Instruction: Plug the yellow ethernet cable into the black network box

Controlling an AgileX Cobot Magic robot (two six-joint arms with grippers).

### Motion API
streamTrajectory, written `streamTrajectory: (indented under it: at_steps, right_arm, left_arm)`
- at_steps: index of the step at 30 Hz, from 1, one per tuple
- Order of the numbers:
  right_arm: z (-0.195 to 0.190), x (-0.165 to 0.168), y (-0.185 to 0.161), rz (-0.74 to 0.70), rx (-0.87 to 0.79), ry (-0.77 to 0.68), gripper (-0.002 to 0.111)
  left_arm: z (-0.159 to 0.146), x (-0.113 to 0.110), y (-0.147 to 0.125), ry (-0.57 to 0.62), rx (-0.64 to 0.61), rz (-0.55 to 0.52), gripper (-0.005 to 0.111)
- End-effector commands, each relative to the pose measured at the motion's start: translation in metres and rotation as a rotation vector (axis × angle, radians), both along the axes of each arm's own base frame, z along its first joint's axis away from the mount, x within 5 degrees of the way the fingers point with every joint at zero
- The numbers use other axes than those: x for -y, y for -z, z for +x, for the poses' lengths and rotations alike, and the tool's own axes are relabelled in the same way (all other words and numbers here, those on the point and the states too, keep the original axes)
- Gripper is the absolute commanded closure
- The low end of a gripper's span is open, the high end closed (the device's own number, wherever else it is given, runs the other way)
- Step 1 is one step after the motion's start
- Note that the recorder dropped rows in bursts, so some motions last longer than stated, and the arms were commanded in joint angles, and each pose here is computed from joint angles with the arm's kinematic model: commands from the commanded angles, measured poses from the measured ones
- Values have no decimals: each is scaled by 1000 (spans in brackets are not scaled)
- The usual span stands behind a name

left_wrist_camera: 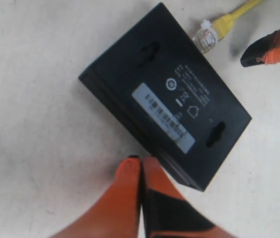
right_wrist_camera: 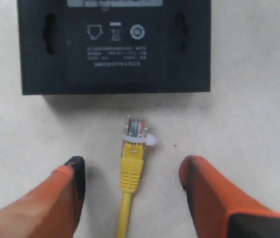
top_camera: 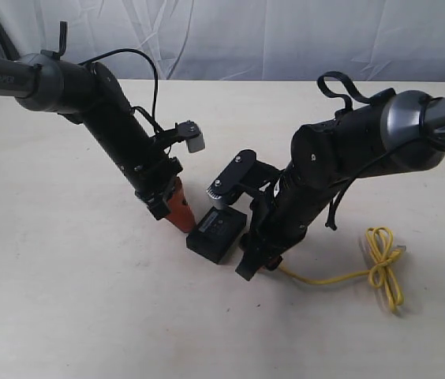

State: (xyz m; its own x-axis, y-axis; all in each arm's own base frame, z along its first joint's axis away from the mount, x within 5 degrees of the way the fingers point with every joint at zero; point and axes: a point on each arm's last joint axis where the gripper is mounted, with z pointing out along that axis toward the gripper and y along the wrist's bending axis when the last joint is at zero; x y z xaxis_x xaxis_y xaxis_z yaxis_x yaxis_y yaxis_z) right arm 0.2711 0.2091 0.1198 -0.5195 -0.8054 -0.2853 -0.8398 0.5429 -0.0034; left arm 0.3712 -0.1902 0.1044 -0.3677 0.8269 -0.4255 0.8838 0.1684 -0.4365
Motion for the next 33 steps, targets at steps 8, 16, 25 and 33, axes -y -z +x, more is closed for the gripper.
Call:
streamTrajectory:
  at_steps: [8, 16, 25, 33]
  right_arm:
    - [-2, 1, 21, -30, -66, 11, 70]
    - [-6, 6, 20, -95, -95, -63, 109]
    - [4, -4, -27, -175, -185, -406, 109]
    - [28, -24, -3, -171, -260, -269, 109]
  left_arm:
    - [0, 1, -1, -12, -11, -14, 107]
    - [0, 1, -2, -14, -12, -16, 107]
    - [1, 1, -1, -18, 3, -15, 107]
    - [6, 2, 0, -1, 86, -25, 107]
